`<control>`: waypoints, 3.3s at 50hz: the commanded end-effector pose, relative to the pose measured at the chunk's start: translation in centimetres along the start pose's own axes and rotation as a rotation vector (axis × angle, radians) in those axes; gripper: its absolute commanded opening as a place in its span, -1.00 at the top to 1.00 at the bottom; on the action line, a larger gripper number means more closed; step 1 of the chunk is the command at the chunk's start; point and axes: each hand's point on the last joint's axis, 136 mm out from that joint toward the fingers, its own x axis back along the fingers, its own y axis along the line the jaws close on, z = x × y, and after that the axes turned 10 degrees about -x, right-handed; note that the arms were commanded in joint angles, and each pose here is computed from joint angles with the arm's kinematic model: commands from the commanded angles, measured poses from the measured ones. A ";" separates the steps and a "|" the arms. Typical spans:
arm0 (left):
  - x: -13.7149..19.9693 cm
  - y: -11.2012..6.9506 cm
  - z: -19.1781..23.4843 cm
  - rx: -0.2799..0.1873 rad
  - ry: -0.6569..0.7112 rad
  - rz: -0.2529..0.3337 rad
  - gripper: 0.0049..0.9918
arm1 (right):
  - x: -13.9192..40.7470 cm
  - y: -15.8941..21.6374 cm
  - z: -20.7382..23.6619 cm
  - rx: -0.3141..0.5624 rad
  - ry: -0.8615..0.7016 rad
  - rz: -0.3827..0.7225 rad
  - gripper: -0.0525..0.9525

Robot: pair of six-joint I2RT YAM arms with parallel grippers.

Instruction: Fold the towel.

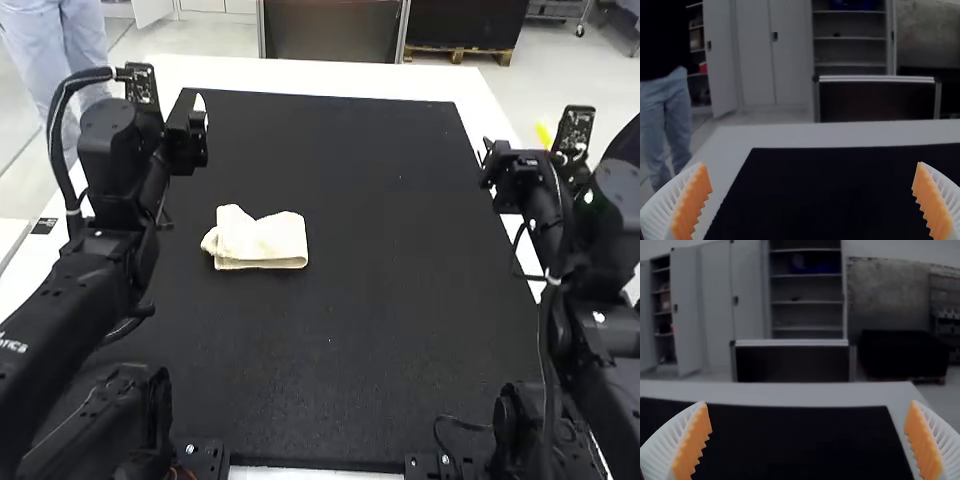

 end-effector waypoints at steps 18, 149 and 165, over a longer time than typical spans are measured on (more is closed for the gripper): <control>1.0 -0.6 0.0 -0.023 -0.065 0.032 -0.90 | 1.7 0.5 -2.1 0.058 -0.136 -0.022 -0.86; 6.9 -1.9 2.4 -0.083 -0.222 0.057 -0.90 | 3.4 0.1 3.9 0.120 -0.101 -0.173 -0.86; 7.2 -2.0 2.8 -0.084 -0.206 0.064 -0.90 | 3.4 0.3 5.6 0.094 -0.030 -0.197 -0.86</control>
